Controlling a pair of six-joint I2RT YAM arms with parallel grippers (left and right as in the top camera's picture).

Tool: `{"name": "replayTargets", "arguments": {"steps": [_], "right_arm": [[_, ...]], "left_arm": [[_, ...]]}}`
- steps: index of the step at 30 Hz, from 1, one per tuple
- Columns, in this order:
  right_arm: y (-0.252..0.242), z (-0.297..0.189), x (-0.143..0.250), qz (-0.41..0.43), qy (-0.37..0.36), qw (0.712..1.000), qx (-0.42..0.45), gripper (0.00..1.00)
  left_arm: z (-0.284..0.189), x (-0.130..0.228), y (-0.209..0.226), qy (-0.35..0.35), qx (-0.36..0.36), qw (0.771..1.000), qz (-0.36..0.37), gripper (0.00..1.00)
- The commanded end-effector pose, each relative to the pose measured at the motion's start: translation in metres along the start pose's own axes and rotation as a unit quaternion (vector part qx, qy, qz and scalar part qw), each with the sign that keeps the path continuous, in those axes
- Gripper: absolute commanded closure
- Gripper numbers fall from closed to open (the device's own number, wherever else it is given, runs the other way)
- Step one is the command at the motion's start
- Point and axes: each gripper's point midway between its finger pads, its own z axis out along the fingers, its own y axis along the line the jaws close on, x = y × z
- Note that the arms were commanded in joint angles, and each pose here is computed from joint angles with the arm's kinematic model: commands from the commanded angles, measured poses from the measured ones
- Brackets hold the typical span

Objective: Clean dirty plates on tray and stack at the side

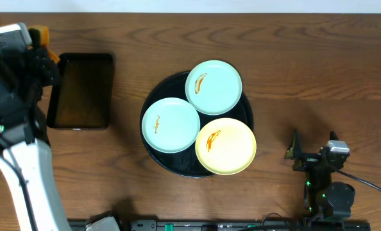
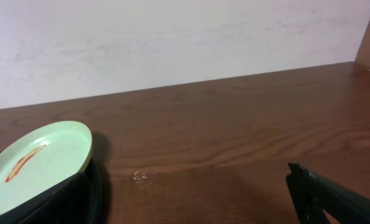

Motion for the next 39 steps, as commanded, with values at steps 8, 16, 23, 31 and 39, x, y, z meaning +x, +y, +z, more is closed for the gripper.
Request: {"name": "replayTargets", "arguments": {"steps": [8, 16, 23, 31, 39], "right_arm": [[-0.001, 0.0, 0.001, -0.007, 0.001, 1.0, 0.002, 0.01], [-0.001, 0.0, 0.001, -0.007, 0.001, 1.0, 0.002, 0.01], [-0.001, 0.0, 0.001, -0.007, 0.001, 1.0, 0.002, 0.01], [-0.001, 0.0, 0.001, -0.007, 0.001, 1.0, 0.002, 0.01], [-0.001, 0.0, 0.001, -0.007, 0.001, 1.0, 0.002, 0.01]], "left_arm": [[0.106, 0.158, 0.02, 0.224, 0.016, 0.967, -0.118, 0.93], [-0.009, 0.025, -0.023, 0.055, 0.041, 0.989, -0.128, 0.92], [-0.051, 0.058, -0.079, 0.136, 0.077, 0.964, -0.216, 0.93], [-0.026, 0.192, -0.175, 0.388, 0.125, 0.9, -0.157, 0.93], [0.015, 0.306, -0.197, 0.535, 0.05, 0.835, -0.123, 0.92]]}}
